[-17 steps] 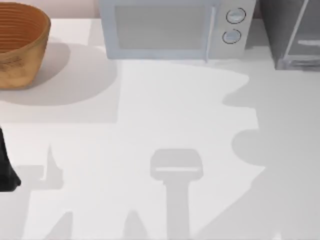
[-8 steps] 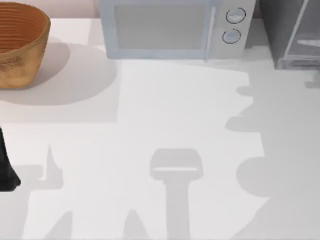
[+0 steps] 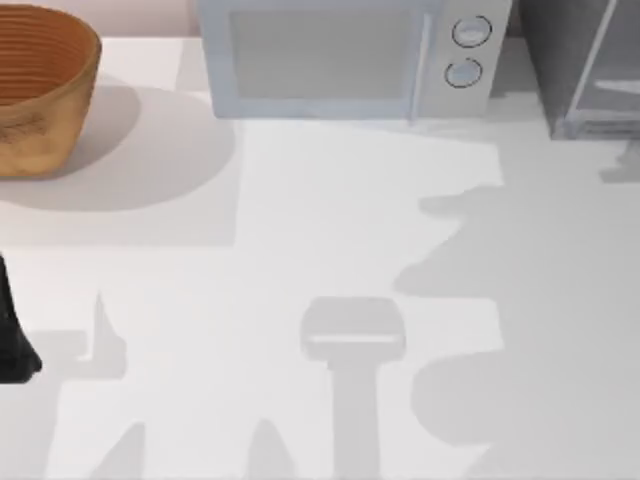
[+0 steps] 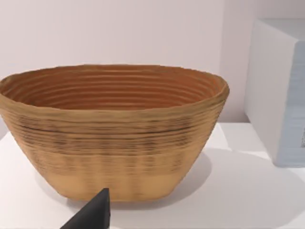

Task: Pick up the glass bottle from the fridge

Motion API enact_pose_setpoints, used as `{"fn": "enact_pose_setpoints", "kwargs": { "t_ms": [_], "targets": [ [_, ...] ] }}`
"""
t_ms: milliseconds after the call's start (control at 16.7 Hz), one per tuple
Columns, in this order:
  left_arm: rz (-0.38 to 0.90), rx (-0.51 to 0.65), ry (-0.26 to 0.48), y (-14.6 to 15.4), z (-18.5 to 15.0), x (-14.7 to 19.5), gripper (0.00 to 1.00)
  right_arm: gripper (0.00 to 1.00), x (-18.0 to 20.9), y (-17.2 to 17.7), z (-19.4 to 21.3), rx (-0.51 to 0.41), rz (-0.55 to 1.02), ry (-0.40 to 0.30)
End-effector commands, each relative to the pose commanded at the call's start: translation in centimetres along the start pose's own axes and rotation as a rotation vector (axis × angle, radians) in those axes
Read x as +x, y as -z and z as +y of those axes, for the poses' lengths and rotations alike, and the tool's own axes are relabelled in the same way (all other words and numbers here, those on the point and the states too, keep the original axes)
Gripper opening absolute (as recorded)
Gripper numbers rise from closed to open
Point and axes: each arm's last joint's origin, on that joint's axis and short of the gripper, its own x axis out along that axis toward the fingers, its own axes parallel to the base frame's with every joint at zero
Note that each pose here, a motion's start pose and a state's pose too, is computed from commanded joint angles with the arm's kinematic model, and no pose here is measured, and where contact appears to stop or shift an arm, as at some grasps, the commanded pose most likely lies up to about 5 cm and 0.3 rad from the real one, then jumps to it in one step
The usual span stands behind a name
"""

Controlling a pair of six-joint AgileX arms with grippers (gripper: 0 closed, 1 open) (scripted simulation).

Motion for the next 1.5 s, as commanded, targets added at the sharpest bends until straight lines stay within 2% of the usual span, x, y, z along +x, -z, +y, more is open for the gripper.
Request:
{"fn": "enact_pose_setpoints", "kwargs": {
  "t_ms": [240, 420, 780, 1140, 1500],
  "targets": [
    [0.000, 0.000, 0.000, 0.0, 0.0, 0.0, 1.00, 0.00, -5.1, -3.3, 2.1, -0.004, -0.006, 0.004],
    [0.000, 0.000, 0.000, 0.0, 0.0, 0.0, 1.00, 0.00, -10.3, -4.2, 3.7, -0.001, -0.002, 0.006],
    [0.000, 0.000, 0.000, 0.0, 0.0, 0.0, 1.00, 0.00, -19.2, -1.0, 5.8, 0.010, 0.013, 0.003],
    [0.000, 0.000, 0.000, 0.0, 0.0, 0.0, 1.00, 0.00, -22.2, 3.1, 6.5, 0.010, 0.014, -0.006],
    [0.000, 0.000, 0.000, 0.0, 0.0, 0.0, 1.00, 0.00, -22.4, 3.6, 6.6, 0.009, 0.012, -0.007]
  ]
}}
